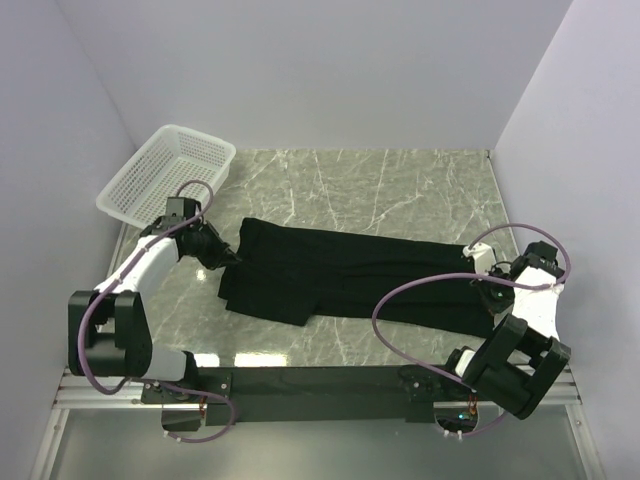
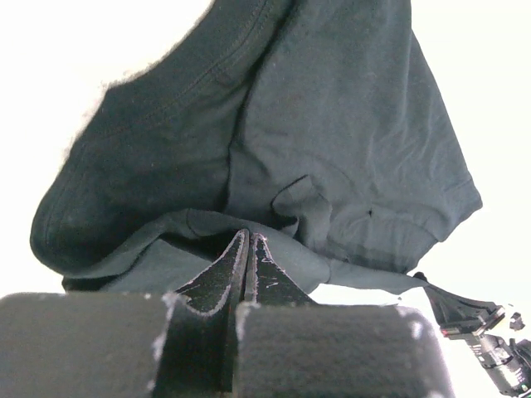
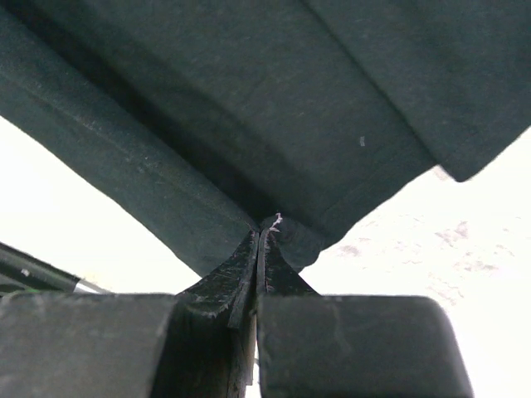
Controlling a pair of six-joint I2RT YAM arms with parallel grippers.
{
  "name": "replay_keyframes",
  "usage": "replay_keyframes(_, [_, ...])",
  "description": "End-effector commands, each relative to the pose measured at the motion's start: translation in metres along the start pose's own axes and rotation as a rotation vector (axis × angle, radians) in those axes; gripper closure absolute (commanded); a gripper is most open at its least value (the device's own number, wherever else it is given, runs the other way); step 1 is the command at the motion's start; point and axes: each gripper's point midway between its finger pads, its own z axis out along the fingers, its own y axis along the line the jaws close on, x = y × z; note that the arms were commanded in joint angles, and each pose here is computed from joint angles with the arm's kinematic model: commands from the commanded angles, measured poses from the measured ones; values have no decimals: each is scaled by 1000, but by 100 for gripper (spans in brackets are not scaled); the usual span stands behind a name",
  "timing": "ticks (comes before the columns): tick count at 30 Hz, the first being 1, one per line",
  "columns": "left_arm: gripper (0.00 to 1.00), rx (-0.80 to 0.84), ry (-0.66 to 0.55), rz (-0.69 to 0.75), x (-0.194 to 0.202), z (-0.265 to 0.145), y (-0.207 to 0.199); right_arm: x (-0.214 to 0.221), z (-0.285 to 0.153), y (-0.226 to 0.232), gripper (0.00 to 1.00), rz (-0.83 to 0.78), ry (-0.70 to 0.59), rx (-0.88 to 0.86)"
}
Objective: Fold and stack the t-shirts
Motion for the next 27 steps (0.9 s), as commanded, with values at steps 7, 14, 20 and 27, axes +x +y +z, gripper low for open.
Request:
replay_keyframes(7, [99, 62, -28, 63, -16, 12, -19, -12, 9, -21, 100, 27, -35, 88])
replay_keyframes(14, [99, 44, -19, 72, -16, 23, -15, -12, 14, -22, 100, 32, -28, 91])
replay_keyframes(20, [99, 33, -26, 77, -20, 31, -15, -10, 16, -25, 100, 42, -19, 100])
replay_keyframes(27, [99, 22, -25, 93, -22, 36, -17, -6, 20, -30, 100, 54, 3, 116])
